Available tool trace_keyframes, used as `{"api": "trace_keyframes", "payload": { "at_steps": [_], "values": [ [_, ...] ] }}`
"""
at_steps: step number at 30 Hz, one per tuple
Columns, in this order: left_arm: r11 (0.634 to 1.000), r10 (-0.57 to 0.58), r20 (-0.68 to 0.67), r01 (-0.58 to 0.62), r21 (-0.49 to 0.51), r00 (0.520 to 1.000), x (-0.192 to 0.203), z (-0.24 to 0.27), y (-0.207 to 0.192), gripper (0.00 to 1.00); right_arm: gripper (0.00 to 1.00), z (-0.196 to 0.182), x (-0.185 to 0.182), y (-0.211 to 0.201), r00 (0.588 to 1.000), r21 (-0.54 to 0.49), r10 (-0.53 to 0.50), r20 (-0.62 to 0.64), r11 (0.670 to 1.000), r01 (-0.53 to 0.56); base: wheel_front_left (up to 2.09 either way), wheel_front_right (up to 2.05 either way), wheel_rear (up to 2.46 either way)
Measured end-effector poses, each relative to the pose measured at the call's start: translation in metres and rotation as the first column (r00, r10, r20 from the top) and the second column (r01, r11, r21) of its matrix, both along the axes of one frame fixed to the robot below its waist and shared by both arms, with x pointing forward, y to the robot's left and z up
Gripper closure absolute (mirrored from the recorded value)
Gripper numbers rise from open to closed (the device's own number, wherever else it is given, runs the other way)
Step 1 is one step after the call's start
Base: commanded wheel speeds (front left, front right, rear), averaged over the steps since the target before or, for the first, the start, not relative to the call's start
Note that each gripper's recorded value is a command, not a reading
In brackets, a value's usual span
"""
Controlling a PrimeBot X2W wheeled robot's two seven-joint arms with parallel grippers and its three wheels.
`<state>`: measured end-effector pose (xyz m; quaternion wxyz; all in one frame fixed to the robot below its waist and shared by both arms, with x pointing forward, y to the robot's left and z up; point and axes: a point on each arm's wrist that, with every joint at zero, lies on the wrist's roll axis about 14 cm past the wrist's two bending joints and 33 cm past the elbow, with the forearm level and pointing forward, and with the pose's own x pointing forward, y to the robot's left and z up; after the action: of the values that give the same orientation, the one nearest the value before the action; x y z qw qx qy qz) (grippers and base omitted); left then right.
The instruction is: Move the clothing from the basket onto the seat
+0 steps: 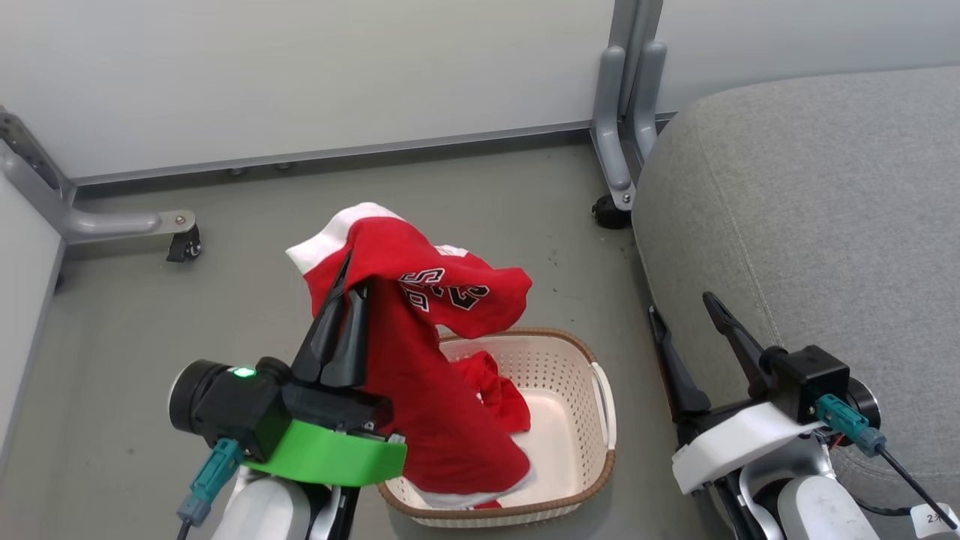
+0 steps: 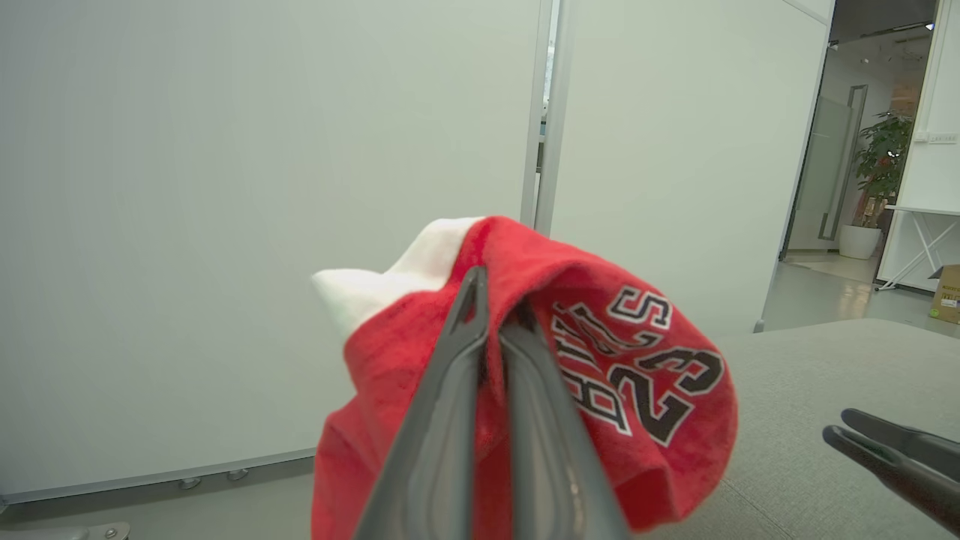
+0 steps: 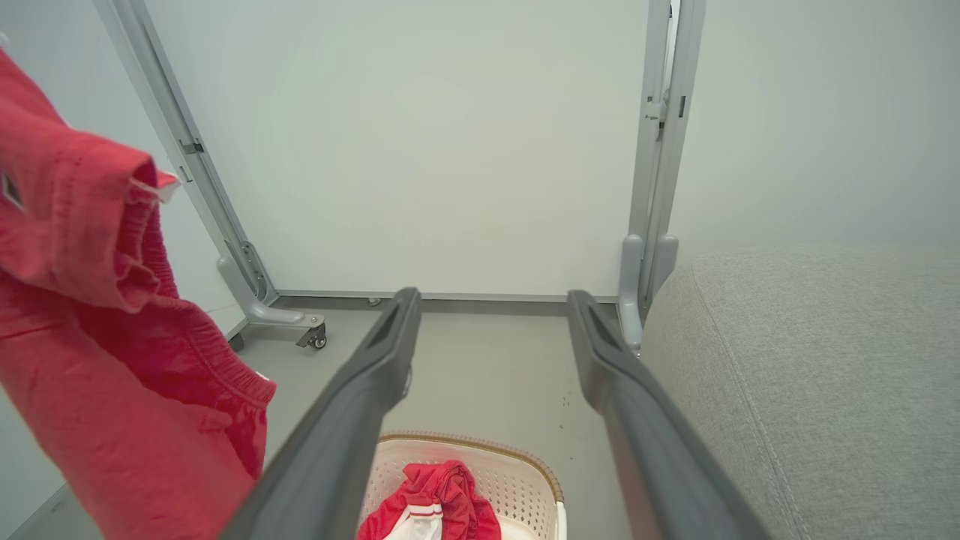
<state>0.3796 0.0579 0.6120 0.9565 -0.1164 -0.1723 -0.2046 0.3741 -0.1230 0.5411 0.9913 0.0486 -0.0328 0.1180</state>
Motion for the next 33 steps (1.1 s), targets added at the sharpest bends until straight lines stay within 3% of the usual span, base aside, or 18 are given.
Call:
{"api": "trace_keyframes", "payload": {
  "at_steps": [19, 26, 33],
  "values": [
    [1.0, -0.007, -0.002, 0.007, -0.011, 1.0, -0.003, 0.003, -0.001, 1.0, 0.0, 0.0, -0.004, 0.008, 1.0, 0.006, 0.025, -0.01, 1.0, -0.025, 0.0, 0.0, 0.0],
    [1.0, -0.015, -0.012, 0.015, -0.01, 1.0, -0.001, 0.0, -0.002, 1.0, 0.0, -0.002, -0.004, 0.06, 0.977, 0.042, 0.207, -0.053, 0.978, -0.205, 0.0, 0.0, 0.0],
    [1.0, -0.021, -0.01, 0.021, -0.008, 1.0, 0.001, 0.0, -0.002, 1.0, 0.0, 0.0, -0.013, 0.121, 0.898, 0.054, 0.435, -0.069, 0.9, -0.432, 0.0, 0.0, 0.0]
  ]
}}
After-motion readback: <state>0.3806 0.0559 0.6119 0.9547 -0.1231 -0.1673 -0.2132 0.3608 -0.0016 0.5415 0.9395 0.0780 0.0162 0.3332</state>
